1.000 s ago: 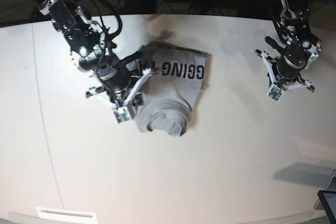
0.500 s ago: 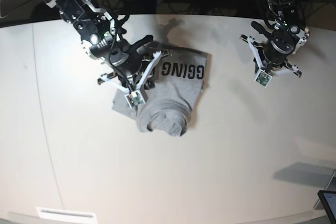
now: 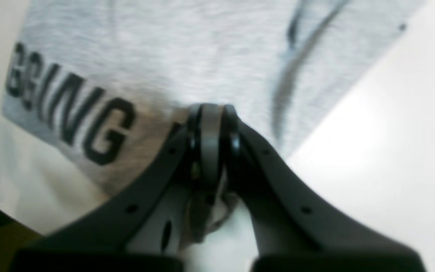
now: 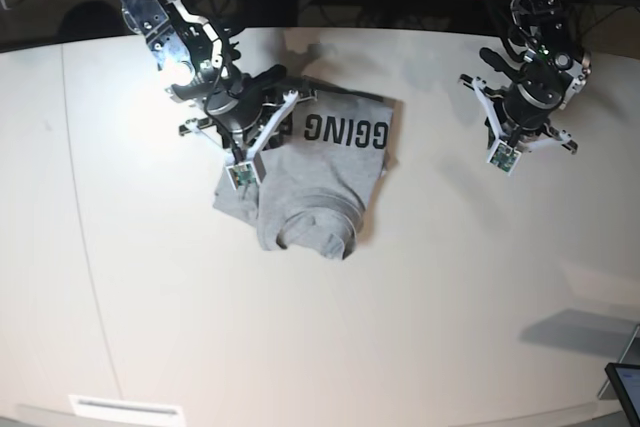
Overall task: Fold the T-shirt properly
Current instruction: 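Press both grippers on the bundle to square it, then open them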
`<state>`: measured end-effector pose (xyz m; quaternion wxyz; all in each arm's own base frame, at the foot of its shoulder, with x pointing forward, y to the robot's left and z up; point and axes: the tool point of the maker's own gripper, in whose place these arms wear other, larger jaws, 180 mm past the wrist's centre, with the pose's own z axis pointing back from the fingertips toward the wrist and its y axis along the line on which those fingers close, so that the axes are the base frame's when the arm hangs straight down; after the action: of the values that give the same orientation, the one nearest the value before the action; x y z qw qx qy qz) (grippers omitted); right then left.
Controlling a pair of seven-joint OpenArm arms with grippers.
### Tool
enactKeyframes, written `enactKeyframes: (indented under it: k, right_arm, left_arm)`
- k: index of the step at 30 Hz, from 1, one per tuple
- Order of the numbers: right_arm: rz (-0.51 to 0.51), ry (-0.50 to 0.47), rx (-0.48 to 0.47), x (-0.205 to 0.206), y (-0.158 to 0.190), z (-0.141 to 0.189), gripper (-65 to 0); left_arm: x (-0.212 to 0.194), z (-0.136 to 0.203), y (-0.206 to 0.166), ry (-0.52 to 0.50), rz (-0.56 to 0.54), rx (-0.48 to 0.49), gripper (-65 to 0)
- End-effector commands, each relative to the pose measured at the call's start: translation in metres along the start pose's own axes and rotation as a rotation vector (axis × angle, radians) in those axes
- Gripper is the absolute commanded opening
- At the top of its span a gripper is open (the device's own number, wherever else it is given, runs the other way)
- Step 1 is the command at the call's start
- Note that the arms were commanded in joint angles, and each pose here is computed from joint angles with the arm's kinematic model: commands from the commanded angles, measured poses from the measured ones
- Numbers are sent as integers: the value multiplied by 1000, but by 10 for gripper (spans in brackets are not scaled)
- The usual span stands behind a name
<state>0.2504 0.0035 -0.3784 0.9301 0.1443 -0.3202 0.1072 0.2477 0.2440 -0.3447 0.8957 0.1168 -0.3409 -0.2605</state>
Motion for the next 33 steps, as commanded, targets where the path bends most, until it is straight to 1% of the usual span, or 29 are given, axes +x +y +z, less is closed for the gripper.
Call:
enactKeyframes:
  k: [1, 3, 6, 11, 15, 18, 21, 24, 27, 30, 33]
  right_arm:
    - [3, -39, 3, 12, 0, 3, -620]
    - [8, -64, 9, 20, 2, 6, -620]
    - [21, -131, 31, 43, 9, 19, -620]
    - [51, -116, 36, 65, 11, 21, -620]
    - [55, -132, 31, 73, 9, 21, -620]
    - [54, -133, 29, 73, 8, 21, -620]
    - [54, -133, 29, 73, 8, 21, -620]
    - [57, -129, 22, 72, 5, 21, -620]
    - [58, -126, 20, 71, 5, 21, -620]
    - [57, -123, 21, 70, 5, 20, -620]
    - [56, -120, 21, 68, 5, 20, -620]
  left_arm:
    - [10, 4, 8, -38, -6, 24, -650]
    - [18, 3, 10, -56, -2, 31, -650]
    - [31, 3, 11, -92, 19, 39, -650]
    - [67, -2, 11, -185, 73, 46, -650]
    - [100, -5, 12, -263, 107, 47, -650]
    - [129, -7, -6, -318, 58, -4, -650]
    - [145, -8, -34, -347, 1, -73, -650]
    - [155, -8, -63, -366, -46, -144, -650]
    - [163, -8, -78, -383, -73, -180, -650]
    - [163, -21, -79, -361, -64, -199, -650]
    - [155, -45, -81, -306, -45, -235, -650]
